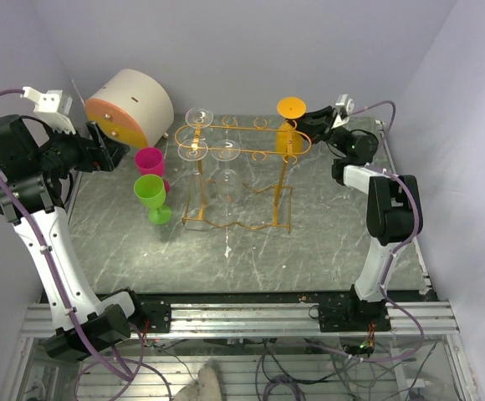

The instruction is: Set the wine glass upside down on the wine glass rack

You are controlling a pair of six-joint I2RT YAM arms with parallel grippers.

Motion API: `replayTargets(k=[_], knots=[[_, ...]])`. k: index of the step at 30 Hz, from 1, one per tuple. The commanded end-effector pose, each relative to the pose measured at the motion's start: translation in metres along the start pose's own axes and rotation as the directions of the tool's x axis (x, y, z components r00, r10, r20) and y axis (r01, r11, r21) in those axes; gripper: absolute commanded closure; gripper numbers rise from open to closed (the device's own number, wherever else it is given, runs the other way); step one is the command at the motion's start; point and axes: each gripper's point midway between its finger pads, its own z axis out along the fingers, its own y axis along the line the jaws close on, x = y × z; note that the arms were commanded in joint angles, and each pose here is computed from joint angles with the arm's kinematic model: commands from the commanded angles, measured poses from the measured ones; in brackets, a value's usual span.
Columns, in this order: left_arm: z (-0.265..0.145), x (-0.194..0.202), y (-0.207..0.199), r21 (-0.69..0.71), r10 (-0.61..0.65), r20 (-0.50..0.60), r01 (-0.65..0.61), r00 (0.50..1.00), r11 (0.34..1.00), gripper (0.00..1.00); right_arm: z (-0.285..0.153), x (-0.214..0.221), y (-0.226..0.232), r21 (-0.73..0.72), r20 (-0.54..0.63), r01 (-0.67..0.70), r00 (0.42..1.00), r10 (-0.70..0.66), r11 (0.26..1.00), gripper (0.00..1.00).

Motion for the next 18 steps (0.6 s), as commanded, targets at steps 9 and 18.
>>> replayTargets(k=[9,18], knots=[[0.001,-0.002,0.0,0.019,-0.004,0.017,0.004,1.0,1.0,0.02,-0.005,-0.035,0.035,-0.066,0.082,0.13,0.989,-0.125,0.989,1.0],[0.001,-0.001,-0.001,0.027,-0.006,0.015,0.005,1.0,1.0,0.03,-0.005,-0.055,0.03,-0.008,0.145,0.148,0.979,-0.145,0.989,1.0]])
